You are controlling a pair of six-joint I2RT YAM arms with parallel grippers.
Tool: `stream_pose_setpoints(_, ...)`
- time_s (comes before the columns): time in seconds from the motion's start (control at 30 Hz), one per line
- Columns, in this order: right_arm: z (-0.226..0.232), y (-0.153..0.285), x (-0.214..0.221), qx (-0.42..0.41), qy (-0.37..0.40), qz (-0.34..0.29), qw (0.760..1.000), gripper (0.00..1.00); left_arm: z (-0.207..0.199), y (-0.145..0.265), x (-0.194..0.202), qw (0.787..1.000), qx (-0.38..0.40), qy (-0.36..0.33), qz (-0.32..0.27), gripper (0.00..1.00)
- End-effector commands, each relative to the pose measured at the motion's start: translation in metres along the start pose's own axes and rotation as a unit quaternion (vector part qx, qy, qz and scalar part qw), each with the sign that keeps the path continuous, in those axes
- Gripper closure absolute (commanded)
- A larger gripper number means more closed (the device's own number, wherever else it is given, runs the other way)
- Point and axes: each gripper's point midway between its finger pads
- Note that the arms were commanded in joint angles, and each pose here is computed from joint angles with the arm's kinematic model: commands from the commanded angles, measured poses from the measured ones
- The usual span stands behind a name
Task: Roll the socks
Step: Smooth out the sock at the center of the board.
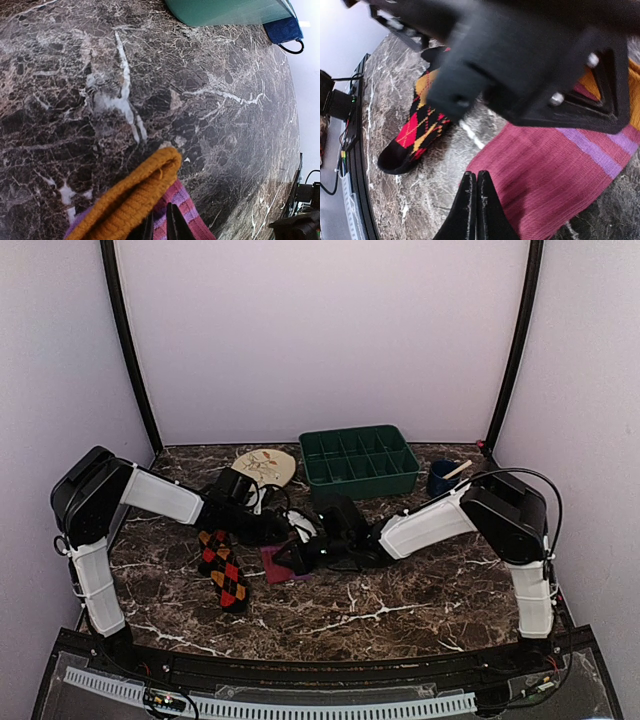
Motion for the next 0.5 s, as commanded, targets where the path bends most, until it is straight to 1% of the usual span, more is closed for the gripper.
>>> stream_pose_setpoints(0.0,-0.014,-0.002,0.005,0.009,-0.047,-0.015,0.999,1.0,0.014,0.002,0.005,1.0,-0.015,0.018,0.004,0.88)
stream_pose_setpoints(0.27,-0.045,0.003,0.022,0.074,-0.093,-0.004,0.993,1.0,0.015,0.009,0.003,1.0,-0.012,0.025,-0.004,0.88)
stream_pose_setpoints(0.47,-0.061,0.002,0.043,0.113,-0.113,0.031,0.987,1.0,0.019,0.012,0.002,0.999,-0.008,0.035,-0.007,0.88)
Point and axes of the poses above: each gripper's point midway between its finger pads, its own y axis back along the fingers, its own z axis along the line the jaws close on, x = y × z, and after that the axes turned 9 degrees about y, right-handed
